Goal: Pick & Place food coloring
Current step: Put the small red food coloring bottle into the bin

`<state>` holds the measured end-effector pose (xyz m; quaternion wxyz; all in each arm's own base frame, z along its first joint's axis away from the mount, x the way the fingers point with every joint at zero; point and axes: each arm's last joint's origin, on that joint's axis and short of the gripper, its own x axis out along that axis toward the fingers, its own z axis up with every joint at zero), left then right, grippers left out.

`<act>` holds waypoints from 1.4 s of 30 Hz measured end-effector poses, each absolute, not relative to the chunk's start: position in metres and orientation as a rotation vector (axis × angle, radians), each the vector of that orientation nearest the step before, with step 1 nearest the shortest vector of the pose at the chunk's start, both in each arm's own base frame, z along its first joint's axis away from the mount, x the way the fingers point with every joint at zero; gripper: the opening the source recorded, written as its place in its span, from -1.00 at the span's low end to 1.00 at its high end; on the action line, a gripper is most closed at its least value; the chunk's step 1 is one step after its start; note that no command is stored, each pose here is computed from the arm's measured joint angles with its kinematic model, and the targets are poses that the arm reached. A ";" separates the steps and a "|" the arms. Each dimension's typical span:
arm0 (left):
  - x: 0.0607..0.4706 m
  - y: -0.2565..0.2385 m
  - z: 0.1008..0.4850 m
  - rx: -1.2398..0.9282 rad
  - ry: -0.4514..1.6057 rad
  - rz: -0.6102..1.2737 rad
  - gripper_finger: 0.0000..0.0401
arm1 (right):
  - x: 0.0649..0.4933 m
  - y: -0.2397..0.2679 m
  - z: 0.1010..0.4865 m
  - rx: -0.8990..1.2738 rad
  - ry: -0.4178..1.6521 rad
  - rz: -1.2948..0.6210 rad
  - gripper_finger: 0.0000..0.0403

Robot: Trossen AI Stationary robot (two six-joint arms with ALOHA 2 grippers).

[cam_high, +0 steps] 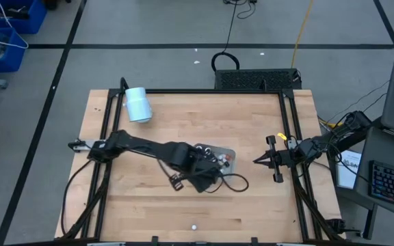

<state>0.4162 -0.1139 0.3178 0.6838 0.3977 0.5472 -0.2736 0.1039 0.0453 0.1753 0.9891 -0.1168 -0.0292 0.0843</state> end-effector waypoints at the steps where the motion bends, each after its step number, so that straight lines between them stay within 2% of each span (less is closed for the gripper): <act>1: 0.412 -0.116 0.324 0.848 1.211 -0.616 -0.94 | 0.104 0.045 0.175 -0.234 -0.059 0.170 -1.00; 7: 0.395 -0.138 0.342 0.726 1.155 -0.637 -0.98 | 0.104 0.045 0.176 -0.201 -0.063 0.169 -1.00; 11: 0.389 -0.156 0.347 0.600 1.066 -0.857 -0.98 | 0.104 0.045 0.177 -0.184 -0.069 0.169 -1.00; 14: 0.394 -0.170 0.352 0.587 0.924 -0.905 -0.99 | 0.104 0.045 0.177 -0.165 -0.066 0.172 -1.00; 20: 0.403 -0.205 0.315 0.547 0.871 -0.888 -0.99 | 0.104 0.046 0.173 -0.131 -0.030 0.176 -1.00; 25: 0.400 -0.227 0.278 0.517 0.936 -0.658 -0.96 | 0.104 0.046 0.173 -0.134 -0.023 0.177 -1.00; 32: 0.394 -0.240 0.241 0.362 1.001 -0.537 -0.65 | 0.104 0.046 0.173 -0.136 -0.024 0.177 -1.00; 36: 0.386 -0.246 0.227 0.322 1.050 -0.548 -0.36 | 0.104 0.046 0.173 -0.135 -0.024 0.177 -1.00; 42: 0.383 -0.258 0.215 0.307 0.994 -0.572 0.10 | 0.104 0.046 0.173 -0.135 -0.024 0.177 -1.00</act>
